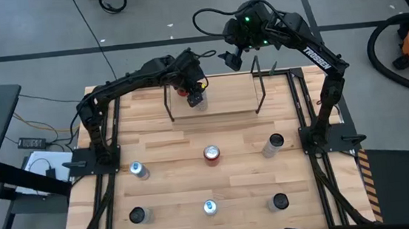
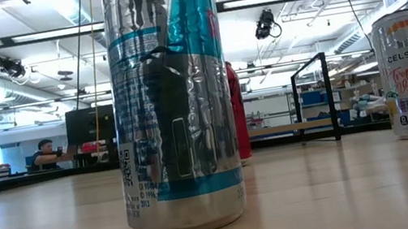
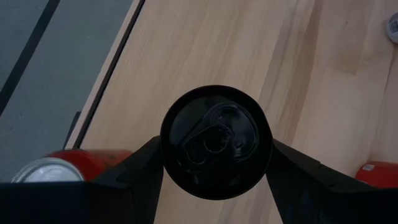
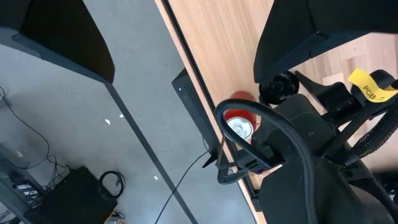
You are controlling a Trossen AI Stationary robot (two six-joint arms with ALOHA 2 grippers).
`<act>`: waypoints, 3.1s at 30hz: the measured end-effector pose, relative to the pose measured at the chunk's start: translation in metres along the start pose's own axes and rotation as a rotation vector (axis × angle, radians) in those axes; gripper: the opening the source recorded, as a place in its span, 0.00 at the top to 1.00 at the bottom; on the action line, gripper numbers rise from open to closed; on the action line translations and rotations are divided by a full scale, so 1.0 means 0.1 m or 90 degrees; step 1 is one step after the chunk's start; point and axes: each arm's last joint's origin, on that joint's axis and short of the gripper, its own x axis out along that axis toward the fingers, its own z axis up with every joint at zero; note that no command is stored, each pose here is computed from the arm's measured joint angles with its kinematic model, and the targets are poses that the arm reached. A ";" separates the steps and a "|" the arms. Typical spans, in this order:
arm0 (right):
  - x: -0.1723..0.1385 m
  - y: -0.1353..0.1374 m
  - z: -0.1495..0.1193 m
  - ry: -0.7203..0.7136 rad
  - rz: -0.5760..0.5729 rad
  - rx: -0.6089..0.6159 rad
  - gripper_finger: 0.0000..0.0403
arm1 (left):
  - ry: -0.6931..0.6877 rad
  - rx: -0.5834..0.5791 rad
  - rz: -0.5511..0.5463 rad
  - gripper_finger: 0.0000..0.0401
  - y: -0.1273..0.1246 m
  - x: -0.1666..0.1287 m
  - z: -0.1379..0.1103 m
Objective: Place canned beverage on shelf
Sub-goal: Put the left white yellow soda can on the shelf
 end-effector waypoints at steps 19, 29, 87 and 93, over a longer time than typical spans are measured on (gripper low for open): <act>0.00 0.00 0.00 0.001 0.000 0.000 0.02 | 0.003 0.064 -0.003 0.38 0.02 0.02 0.00; 0.00 0.00 0.00 0.001 0.000 0.000 0.02 | -0.010 0.064 0.000 0.24 0.02 0.03 0.02; 1.44 0.38 -0.20 0.145 0.250 -0.092 0.02 | 0.015 -0.020 -0.003 0.22 -0.15 -1.52 -1.06; 1.72 0.43 -0.28 0.176 0.244 -0.123 0.02 | 0.007 -0.029 -0.002 0.22 -0.16 -1.45 -1.23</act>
